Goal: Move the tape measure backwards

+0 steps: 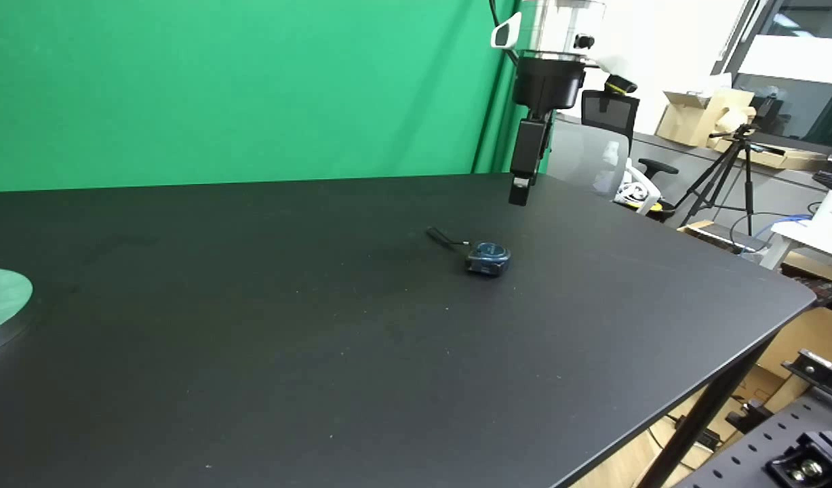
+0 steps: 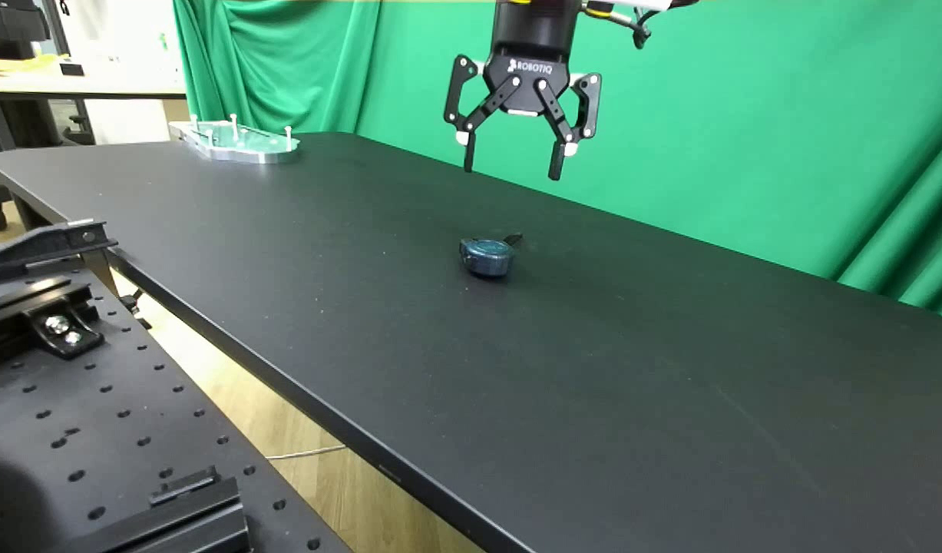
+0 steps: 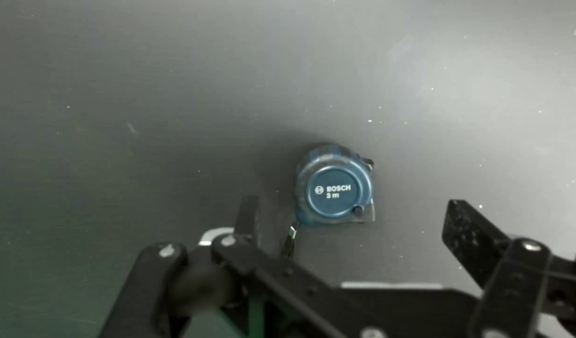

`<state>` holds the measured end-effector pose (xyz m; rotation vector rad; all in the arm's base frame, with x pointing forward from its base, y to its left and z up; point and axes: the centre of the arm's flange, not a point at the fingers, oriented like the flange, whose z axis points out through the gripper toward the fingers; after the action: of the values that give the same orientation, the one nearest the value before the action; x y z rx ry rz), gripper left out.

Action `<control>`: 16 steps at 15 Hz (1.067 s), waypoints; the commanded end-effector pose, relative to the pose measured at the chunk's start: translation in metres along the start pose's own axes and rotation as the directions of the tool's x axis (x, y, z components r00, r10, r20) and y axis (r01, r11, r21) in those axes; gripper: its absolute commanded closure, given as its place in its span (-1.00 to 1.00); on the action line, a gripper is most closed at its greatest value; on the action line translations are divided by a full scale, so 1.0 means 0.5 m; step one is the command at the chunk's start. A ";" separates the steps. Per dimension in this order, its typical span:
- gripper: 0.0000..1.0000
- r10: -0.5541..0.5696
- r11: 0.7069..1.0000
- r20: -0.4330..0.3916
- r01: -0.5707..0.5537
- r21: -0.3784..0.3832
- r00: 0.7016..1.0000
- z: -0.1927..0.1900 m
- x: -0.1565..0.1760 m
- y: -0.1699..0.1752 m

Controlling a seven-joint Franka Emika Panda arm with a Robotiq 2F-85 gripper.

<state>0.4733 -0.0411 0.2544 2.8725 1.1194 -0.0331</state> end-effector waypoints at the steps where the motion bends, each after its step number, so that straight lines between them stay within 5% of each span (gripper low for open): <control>1: -1.00 0.036 0.999 0.008 -0.036 -0.039 0.999 0.046 0.012 0.000; 16: -1.00 0.019 1.000 0.083 -0.021 0.018 0.996 0.177 0.051 0.011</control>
<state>0.4810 -0.0332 0.1703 2.8677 1.1001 -0.1502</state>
